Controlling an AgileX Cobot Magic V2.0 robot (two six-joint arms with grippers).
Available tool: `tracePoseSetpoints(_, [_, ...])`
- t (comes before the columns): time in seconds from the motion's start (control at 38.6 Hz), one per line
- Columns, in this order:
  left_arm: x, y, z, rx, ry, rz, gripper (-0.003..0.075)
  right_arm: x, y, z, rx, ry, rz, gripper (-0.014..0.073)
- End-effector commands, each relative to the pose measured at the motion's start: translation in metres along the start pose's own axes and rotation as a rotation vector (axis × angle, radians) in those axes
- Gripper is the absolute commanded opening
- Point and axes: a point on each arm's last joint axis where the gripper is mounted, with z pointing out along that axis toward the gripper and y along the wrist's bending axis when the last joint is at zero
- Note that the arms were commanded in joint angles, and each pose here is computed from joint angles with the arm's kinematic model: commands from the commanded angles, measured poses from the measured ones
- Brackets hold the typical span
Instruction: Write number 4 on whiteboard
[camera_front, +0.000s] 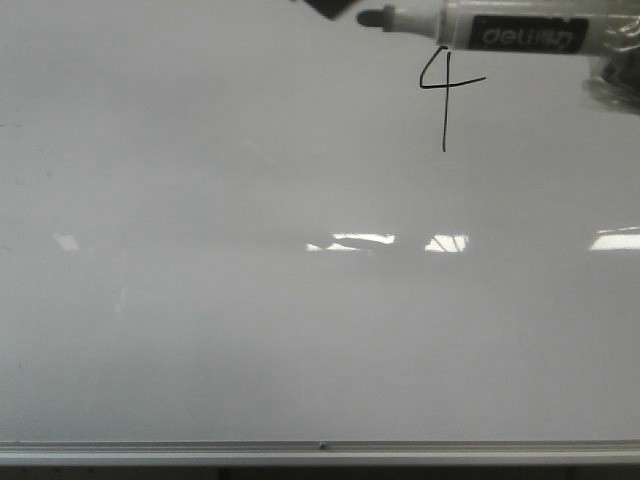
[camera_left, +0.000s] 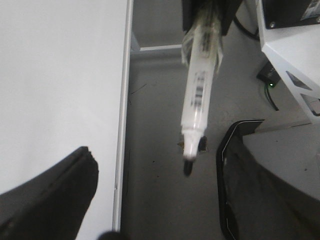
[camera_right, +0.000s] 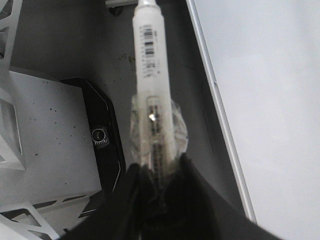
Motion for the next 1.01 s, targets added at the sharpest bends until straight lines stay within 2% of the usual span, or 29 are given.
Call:
tracePoseSetpoints(0.0, [-0.025, -0.004, -0.001, 0.007, -0.072, 0.041, 0.0514, -0.008, 0.001, -0.009, 0.024, -0.069, -0.010, -0.0049])
tracePoseSetpoints(0.21, [-0.037, -0.006, 0.024, 0.063, -0.054, 0.060, 0.0512, -0.008, 0.001, -0.009, 0.023, -0.068, -0.010, -0.0049])
tracePoseSetpoints(0.26, [-0.037, -0.005, 0.026, 0.067, -0.048, 0.058, 0.0492, -0.008, 0.001, -0.009, 0.023, -0.068, -0.010, -0.0049])
tracePoseSetpoints(0.31, [-0.037, -0.005, 0.027, 0.070, -0.045, 0.058, 0.0433, -0.008, 0.001, -0.009, 0.023, -0.068, -0.010, -0.0049])
tracePoseSetpoints(0.47, [-0.036, -0.006, 0.027, 0.077, -0.038, 0.058, 0.0139, -0.008, 0.001, -0.009, 0.024, -0.069, -0.010, -0.0047])
tracePoseSetpoints(0.57, [-0.037, -0.006, 0.027, 0.080, -0.044, 0.053, -0.0010, -0.008, 0.000, -0.009, 0.026, -0.070, -0.010, -0.0046])
tracePoseSetpoints(0.65, [-0.037, -0.006, 0.027, 0.078, -0.047, 0.053, -0.0020, -0.008, 0.000, -0.009, 0.026, -0.070, -0.010, -0.0015])
tracePoseSetpoints(0.72, [-0.037, -0.006, 0.027, 0.078, -0.047, 0.049, -0.0020, -0.008, 0.000, -0.009, 0.025, -0.069, -0.010, 0.0092])
tracePoseSetpoints(0.88, [-0.036, -0.001, 0.026, 0.058, -0.050, 0.015, -0.0020, -0.008, 0.000, -0.009, 0.030, -0.073, 0.004, 0.0395])
tracePoseSetpoints(0.98, [-0.029, 0.009, 0.024, -0.001, -0.005, -0.062, -0.0020, -0.006, -0.002, -0.013, 0.058, -0.070, 0.065, 0.0514])
